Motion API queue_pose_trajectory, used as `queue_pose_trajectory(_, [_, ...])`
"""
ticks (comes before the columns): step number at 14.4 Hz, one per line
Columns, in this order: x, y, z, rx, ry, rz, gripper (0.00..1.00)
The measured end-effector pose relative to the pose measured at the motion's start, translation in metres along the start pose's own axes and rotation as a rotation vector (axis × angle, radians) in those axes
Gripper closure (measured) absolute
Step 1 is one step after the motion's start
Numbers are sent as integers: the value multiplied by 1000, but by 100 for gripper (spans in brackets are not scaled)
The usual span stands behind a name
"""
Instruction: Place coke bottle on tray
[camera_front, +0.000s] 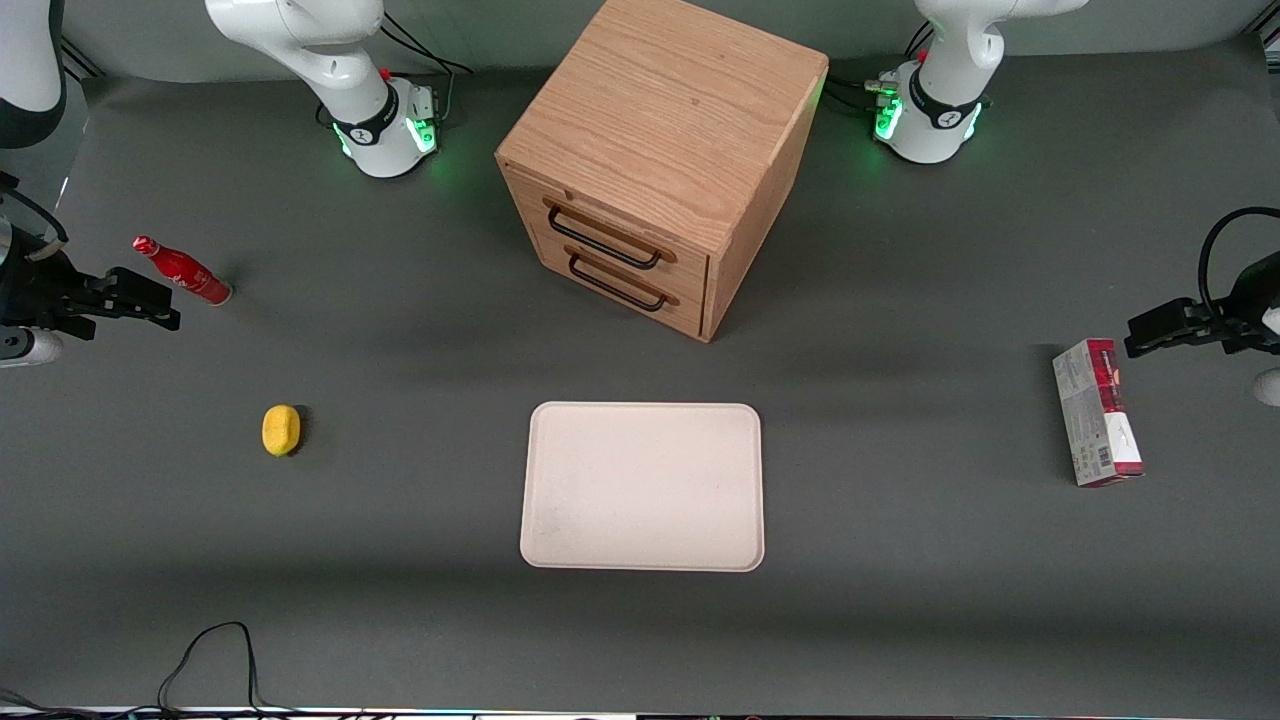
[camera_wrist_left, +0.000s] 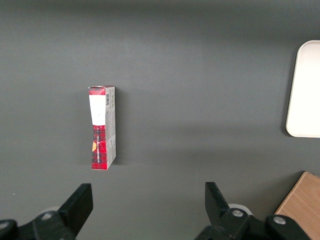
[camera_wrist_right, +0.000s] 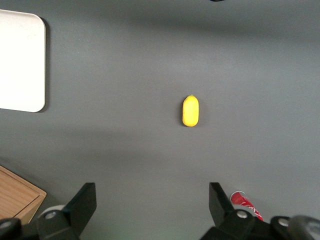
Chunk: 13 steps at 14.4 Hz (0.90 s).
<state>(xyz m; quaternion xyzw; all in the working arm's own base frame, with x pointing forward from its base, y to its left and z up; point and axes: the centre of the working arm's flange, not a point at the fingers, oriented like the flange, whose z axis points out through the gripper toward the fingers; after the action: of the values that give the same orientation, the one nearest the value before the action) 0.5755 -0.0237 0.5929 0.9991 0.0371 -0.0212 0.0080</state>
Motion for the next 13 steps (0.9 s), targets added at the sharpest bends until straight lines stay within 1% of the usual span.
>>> queue_pose_trajectory(6, [0,0,0,1,0,2,0])
queue_pose_trajectory(8, [-2,11,-2,0,3,21,0])
queue_pose_trajectory(10, [-10,47,-7,-2,4,65,0])
queue_pose_trajectory(13, [-40,134,-16,-7,14,112,0])
